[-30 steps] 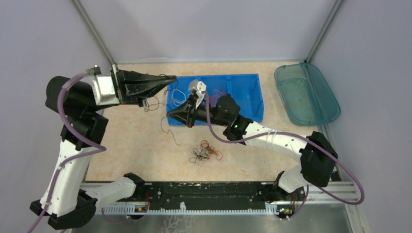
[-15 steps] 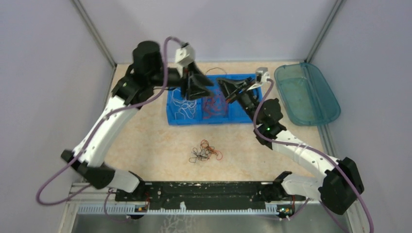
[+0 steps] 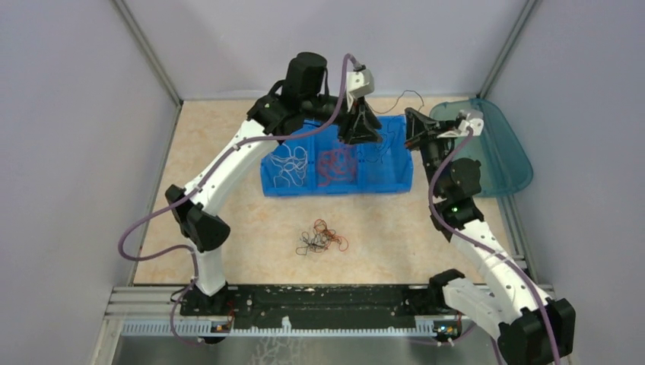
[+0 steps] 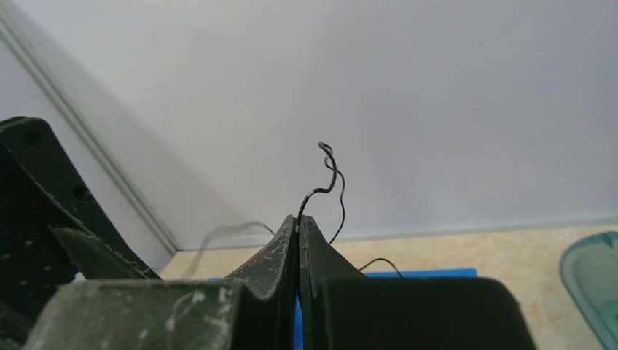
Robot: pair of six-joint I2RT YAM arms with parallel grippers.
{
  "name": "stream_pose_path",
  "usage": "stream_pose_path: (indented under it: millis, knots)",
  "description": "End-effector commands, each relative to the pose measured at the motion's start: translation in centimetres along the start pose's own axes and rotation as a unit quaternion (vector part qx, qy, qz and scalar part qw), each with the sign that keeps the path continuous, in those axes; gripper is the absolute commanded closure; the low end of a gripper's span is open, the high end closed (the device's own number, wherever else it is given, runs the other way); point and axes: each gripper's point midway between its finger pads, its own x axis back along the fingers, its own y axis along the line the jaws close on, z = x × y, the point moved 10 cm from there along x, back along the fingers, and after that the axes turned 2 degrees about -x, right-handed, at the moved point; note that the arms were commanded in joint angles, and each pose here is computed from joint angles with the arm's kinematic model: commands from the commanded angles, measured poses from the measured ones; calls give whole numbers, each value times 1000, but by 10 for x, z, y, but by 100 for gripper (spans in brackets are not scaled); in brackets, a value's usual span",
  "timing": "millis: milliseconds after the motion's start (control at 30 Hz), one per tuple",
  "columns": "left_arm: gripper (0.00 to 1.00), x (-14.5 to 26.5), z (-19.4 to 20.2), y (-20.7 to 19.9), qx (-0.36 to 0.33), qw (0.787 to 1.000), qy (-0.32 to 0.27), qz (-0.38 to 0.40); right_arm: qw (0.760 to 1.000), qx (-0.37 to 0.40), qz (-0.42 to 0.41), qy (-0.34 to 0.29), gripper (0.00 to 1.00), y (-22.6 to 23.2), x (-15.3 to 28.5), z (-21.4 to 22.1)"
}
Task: Untangle the cables
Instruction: Place the cable in the bin.
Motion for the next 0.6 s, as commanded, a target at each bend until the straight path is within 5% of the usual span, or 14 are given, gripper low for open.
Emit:
stream_pose_path:
  millis: [0, 267, 567]
  knots:
    - [47, -20, 23, 22, -15, 1000, 10, -15, 998, 36, 44, 8, 100, -22, -8, 1]
    - [37, -48, 68, 55, -18, 997, 63, -37, 997, 8, 81, 4, 100, -60, -23, 11]
    - [22, -20, 48, 41, -28, 997, 59, -40, 997, -33, 56, -36, 100, -66, -52, -15]
